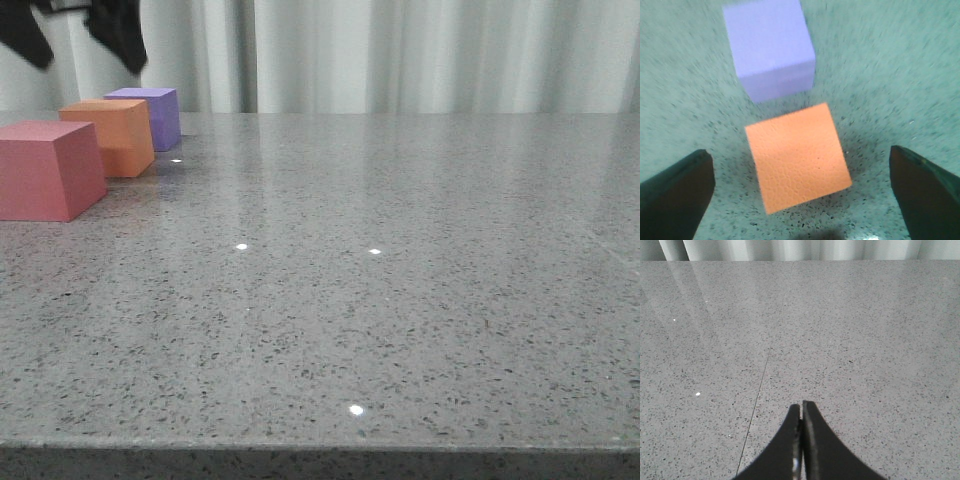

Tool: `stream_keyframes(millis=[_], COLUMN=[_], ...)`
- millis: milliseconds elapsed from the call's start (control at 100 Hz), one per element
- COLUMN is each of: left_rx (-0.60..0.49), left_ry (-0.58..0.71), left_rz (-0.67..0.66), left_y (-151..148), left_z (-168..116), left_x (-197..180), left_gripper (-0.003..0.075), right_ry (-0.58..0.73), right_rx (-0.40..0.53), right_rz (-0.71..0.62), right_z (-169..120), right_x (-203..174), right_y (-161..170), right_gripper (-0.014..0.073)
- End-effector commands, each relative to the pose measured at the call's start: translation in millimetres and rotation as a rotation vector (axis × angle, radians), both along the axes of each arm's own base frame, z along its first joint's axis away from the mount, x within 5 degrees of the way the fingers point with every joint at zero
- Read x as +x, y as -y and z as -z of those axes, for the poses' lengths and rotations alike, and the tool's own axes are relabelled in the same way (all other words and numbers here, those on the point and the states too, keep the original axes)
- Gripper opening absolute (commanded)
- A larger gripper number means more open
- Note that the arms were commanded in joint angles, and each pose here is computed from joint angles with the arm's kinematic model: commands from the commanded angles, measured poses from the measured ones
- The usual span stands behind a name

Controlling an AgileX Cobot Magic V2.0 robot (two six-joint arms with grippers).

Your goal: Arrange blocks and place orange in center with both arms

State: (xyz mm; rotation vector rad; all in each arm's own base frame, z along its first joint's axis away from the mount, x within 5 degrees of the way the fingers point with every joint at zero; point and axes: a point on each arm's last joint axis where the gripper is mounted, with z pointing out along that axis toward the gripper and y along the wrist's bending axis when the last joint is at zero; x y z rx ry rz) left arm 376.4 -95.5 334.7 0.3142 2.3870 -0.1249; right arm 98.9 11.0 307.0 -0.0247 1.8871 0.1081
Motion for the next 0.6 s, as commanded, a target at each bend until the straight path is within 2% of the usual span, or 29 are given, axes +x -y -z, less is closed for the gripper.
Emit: stream_keyframes(millis=[0,160,270,410,590], left_rx=[-0.056,-0.094,-0.115,-0.151,-0.175], left_ry=[0.2,0.352,0.43,0.526,0.619], left_rz=[-0.009,-0.01,-0.012,-0.023,-0.027], left_y=[-7.8,-15.5,-21.4,-29.2,-40.8], left_z=[-57.7,-89.5,-94.6,-88.0,-63.9], left_x=[-21.6,-52.6,-76.6,-107.4,-153.6], left_gripper=[0.0668,0.0668,0.0668,0.0668,0.0667], right_ry=[0.102,0.102,0.102,0.102,0.102], right_rx=[0.002,0.002,0.002,0.002,0.002], right_rz=[-0.02,-0.02,-0.02,-0.02,-0.02], right_z=[-15.5,-15.5,-15.5,-15.5,-15.5], right_x=[1.0,1.0,1.0,1.0,1.0], right_y=[-1.4,-1.4,-1.4,-1.4,-1.4], right_gripper=[-0.0111,-0.0111,-0.0111,-0.0111,-0.0111])
